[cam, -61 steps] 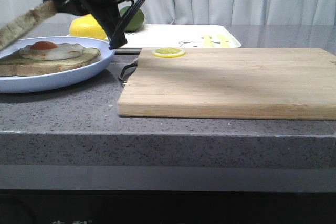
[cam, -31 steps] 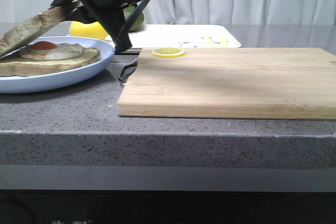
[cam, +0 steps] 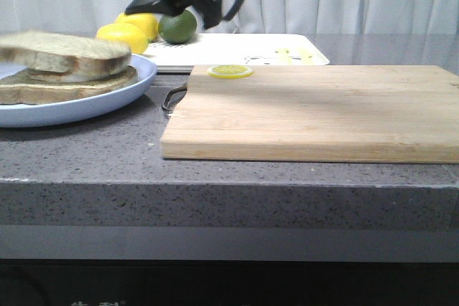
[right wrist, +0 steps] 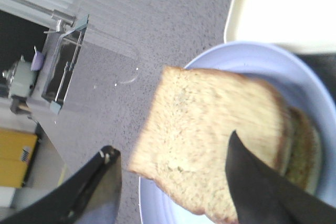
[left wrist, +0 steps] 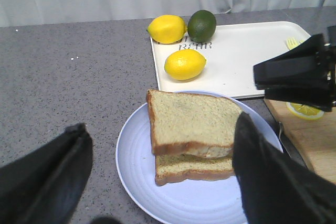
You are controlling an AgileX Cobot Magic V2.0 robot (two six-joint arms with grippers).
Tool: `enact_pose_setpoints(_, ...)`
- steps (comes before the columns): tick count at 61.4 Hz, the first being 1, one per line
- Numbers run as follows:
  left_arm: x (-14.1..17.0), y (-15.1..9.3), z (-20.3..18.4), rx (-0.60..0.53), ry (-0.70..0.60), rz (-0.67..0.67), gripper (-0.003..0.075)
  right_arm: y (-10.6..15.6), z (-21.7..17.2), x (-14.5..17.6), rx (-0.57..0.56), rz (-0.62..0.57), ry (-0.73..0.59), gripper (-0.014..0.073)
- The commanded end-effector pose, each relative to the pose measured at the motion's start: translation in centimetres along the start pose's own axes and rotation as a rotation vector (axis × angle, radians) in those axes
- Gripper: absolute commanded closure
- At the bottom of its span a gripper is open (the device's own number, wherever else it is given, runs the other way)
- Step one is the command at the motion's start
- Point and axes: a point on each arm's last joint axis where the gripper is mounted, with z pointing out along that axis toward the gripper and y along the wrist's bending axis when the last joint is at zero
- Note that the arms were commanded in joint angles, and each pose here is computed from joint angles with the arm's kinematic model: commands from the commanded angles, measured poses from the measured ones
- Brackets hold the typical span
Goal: Place bread and move sandwich to tray
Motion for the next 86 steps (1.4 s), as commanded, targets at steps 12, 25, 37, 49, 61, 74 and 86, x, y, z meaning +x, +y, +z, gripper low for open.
enact_pose_setpoints(12, -1.5, -0.2, -0.3, 0.017, -0.098, -0.002, 0.0177, 3.5, -9.9, -1.5, -0.010, -0.346, 0.064, 0.0139)
enact_pose_setpoints(25, -1.5, -0.2, -0.3, 0.017, -0.098, -0.002, 0.0177, 3.9, -17.7, 1.0, 0.262, -0.581, 0.176, 0.0139)
enact_pose_setpoints(37, -1.5, -0.2, -0.3, 0.017, -0.096, -0.002, 0.0177, 3.3, -24.2, 2.8, 0.463, -0.671, 0.100, 0.0139)
enact_pose_setpoints(49, -0.9, 0.0, -0.2, 0.001, -0.047, 0.018, 0.0177, 2.8, -28.0, 5.6, 0.418, -0.705, -0.019, 0.0139)
enact_pose_setpoints(61, -0.6, 0.5, -0.5, -0.058, 0.124, 0.055, 0.0177, 2.5, -30.7, 7.7, 0.384, -0.725, -0.094, 0.0139)
enact_pose_setpoints(74, -1.3, 0.7, 1.2, -0.097, 0.340, 0.049, 0.0177, 3.0, -32.1, 8.2, 0.362, -0.739, -0.140, 0.0139)
enact_pose_setpoints(86, -2.8, 2.4, 4.1, -0.202, 0.444, 0.019, 0.0177, 2.8, -32.0, 8.3, 0.369, -0.734, -0.120, 0.0139)
